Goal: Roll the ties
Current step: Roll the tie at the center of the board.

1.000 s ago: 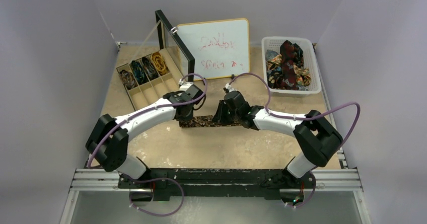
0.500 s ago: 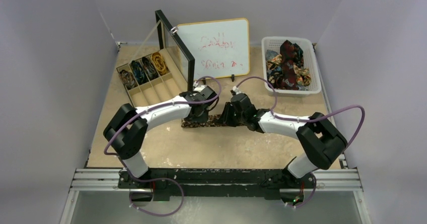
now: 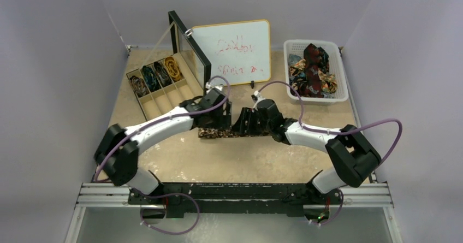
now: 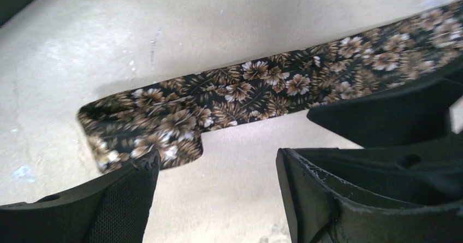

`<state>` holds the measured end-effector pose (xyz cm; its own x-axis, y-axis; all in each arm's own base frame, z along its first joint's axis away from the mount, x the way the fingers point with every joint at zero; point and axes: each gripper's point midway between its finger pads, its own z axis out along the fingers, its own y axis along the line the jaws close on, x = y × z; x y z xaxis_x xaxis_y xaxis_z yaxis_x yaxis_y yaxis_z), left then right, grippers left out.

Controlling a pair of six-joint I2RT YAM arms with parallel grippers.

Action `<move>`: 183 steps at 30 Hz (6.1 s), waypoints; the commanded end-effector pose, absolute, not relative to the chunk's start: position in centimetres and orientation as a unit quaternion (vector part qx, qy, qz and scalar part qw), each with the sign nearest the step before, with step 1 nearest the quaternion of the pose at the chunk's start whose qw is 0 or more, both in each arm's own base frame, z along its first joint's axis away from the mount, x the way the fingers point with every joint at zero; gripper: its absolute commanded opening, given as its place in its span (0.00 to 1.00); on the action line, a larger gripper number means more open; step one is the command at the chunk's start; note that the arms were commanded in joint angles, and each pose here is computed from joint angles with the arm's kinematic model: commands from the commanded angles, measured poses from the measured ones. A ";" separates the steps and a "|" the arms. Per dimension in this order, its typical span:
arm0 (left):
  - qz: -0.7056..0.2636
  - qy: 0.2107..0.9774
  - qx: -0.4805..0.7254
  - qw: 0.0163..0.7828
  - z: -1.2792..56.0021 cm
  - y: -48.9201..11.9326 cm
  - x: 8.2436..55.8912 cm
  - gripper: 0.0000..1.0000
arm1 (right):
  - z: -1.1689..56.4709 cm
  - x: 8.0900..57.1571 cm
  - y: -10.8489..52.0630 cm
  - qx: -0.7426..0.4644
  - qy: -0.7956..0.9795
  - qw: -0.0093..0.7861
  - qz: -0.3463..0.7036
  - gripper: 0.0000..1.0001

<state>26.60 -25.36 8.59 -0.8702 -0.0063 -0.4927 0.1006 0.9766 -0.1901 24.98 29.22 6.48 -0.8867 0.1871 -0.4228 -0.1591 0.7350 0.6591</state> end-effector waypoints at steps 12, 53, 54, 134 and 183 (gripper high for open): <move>-0.238 0.920 -0.114 0.291 12.1 -16.0 24.3 0.82 | 15.1 26.2 36.5 -0.410 0.675 0.475 0.387 0.99; -0.308 0.901 -0.159 0.263 10.5 -13.2 22.9 0.76 | 0.6 22.4 38.4 -0.609 0.662 0.267 0.345 0.66; -0.310 0.900 -0.159 0.261 10.4 -13.2 22.8 0.76 | 0.6 22.1 38.3 -0.609 0.662 0.266 0.347 0.65; -0.378 0.887 -0.157 0.215 7.3 -15.5 21.8 0.74 | 5.3 23.6 36.4 -0.024 0.890 0.161 0.426 0.39; -0.469 0.854 -0.043 0.219 3.9 -18.6 23.1 0.55 | 0.4 23.1 35.5 -0.013 0.914 0.092 0.396 0.15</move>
